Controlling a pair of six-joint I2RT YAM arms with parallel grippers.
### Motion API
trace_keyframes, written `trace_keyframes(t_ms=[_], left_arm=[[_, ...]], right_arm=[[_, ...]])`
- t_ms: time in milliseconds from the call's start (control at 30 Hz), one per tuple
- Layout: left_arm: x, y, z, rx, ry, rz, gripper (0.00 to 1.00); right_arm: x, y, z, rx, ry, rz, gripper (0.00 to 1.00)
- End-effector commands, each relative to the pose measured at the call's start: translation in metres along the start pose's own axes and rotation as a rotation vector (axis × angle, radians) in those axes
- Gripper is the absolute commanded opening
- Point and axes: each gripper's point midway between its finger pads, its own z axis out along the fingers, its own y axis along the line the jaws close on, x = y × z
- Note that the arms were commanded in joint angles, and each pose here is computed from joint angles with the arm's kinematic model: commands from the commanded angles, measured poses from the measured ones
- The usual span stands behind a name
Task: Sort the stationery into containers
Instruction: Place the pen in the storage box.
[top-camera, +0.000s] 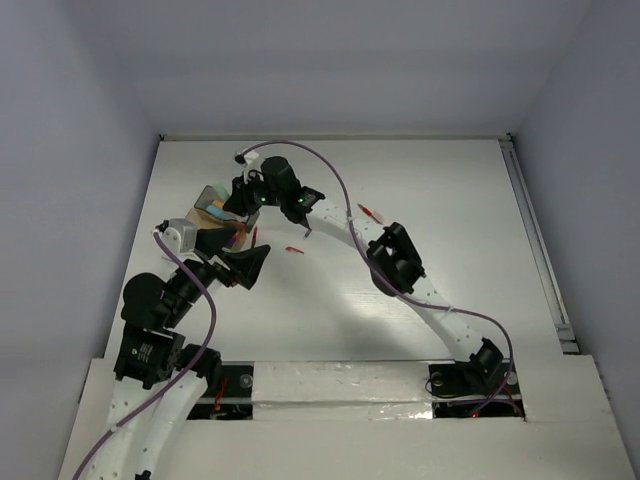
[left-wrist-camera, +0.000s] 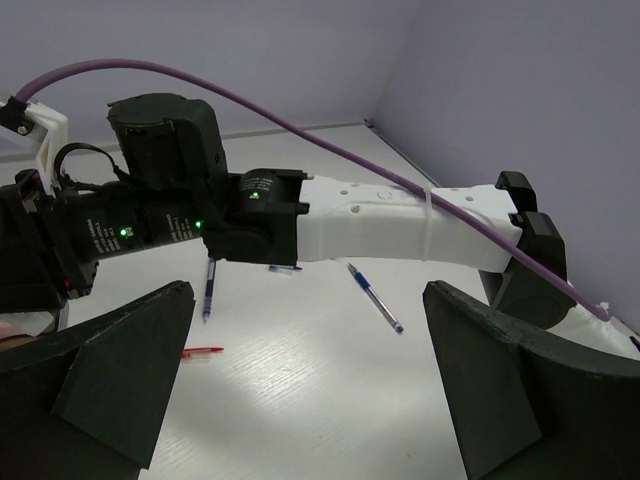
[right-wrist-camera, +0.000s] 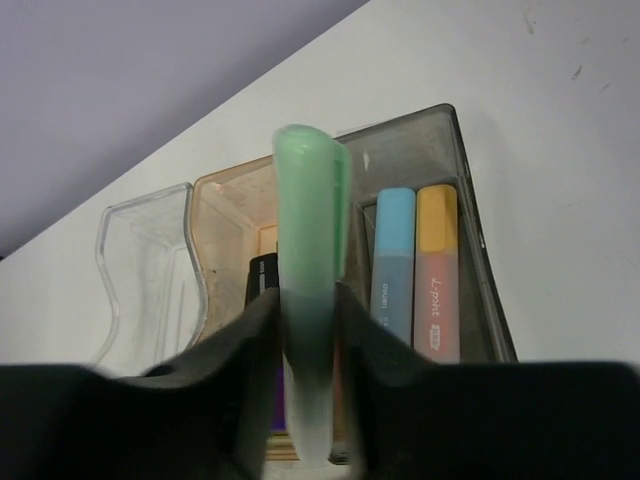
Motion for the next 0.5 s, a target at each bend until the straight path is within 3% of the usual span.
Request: trace_keyframes(t_ms=[0, 100, 467], left_arm=[[-0.007, -0.004, 0.003, 0.029, -0.032, 0.020, 0.99], [-0.007, -0.004, 0.003, 0.026, -0.032, 0.019, 0.99], [-0.005, -0.001, 0.005, 0.012, -0.030, 0.013, 0.99]], right_arm=[[-0.030, -0.004, -0.002, 0.033, -0.074, -0.082, 0.39], [-0.038, -0.004, -0.004, 0.047, -0.083, -0.102, 0.46], [-0.052, 0.009, -0.021, 0.041, -0.095, -0.089, 0.48]])
